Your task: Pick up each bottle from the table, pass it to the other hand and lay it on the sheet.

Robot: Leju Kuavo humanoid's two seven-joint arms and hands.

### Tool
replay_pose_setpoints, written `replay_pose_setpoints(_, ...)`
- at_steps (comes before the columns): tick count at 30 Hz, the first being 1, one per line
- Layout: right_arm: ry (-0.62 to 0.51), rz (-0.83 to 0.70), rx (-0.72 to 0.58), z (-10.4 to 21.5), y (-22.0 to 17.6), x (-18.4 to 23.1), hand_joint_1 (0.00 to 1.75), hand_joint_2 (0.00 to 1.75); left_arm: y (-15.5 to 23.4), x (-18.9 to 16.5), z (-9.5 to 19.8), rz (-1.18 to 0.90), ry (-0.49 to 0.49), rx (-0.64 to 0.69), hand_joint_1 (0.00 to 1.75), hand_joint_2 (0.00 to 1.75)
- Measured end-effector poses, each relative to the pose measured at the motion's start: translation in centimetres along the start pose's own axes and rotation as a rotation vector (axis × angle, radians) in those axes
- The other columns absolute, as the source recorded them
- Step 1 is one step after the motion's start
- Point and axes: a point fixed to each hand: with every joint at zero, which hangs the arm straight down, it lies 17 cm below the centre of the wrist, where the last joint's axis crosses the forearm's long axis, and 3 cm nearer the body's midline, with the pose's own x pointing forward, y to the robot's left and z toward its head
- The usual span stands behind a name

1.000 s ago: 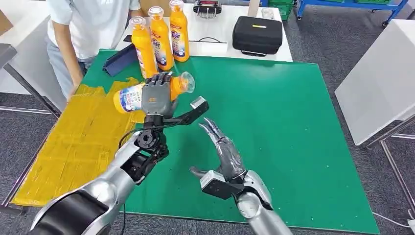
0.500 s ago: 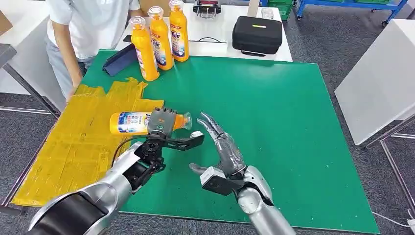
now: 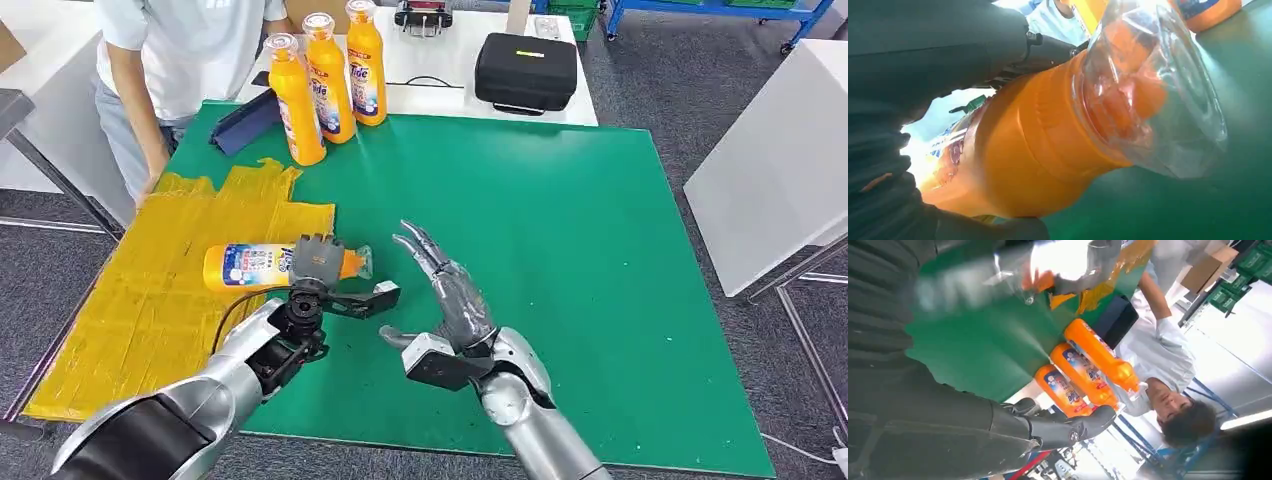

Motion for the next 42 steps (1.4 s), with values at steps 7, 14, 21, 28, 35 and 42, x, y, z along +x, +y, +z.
replay_pose_setpoints(7, -0.004, -0.004, 0.01, 0.0, 0.3, 0.1, 0.0, 1.75, 0.0, -1.9, 0.1, 0.003, 0.104, 0.015, 0.0, 1.75)
replay_pose_setpoints(14, -0.001, -0.01, 0.023, 0.5, 1.0, 0.2, 0.0, 1.75, 6.6, -2.6, 0.0, 0.312, 0.089, 0.349, 0.0, 1.75)
replay_pose_setpoints(21, 0.05, 0.004, -0.003, 2.7, 1.5, -0.3, 0.0, 1.75, 15.8, 2.1, 2.7, 1.042, -0.307, 0.588, 0.0, 1.75)
replay_pose_setpoints(28, 0.072, 0.009, -0.017, 4.1, 1.4, -0.5, 0.0, 1.75, 18.4, 1.7, 4.1, 1.186, -0.3, 0.685, 0.0, 1.75)
replay_pose_setpoints(35, 0.079, 0.011, -0.044, 4.5, 0.7, -0.6, 0.0, 1.75, 19.5, 2.8, 5.0, 1.388, -0.428, 0.669, 0.0, 1.75)
replay_pose_setpoints(42, 0.074, -0.019, -0.11, 4.3, -0.7, -0.6, 0.0, 1.75, 20.5, 3.9, 6.6, 1.544, -0.551, 0.658, 0.0, 1.75)
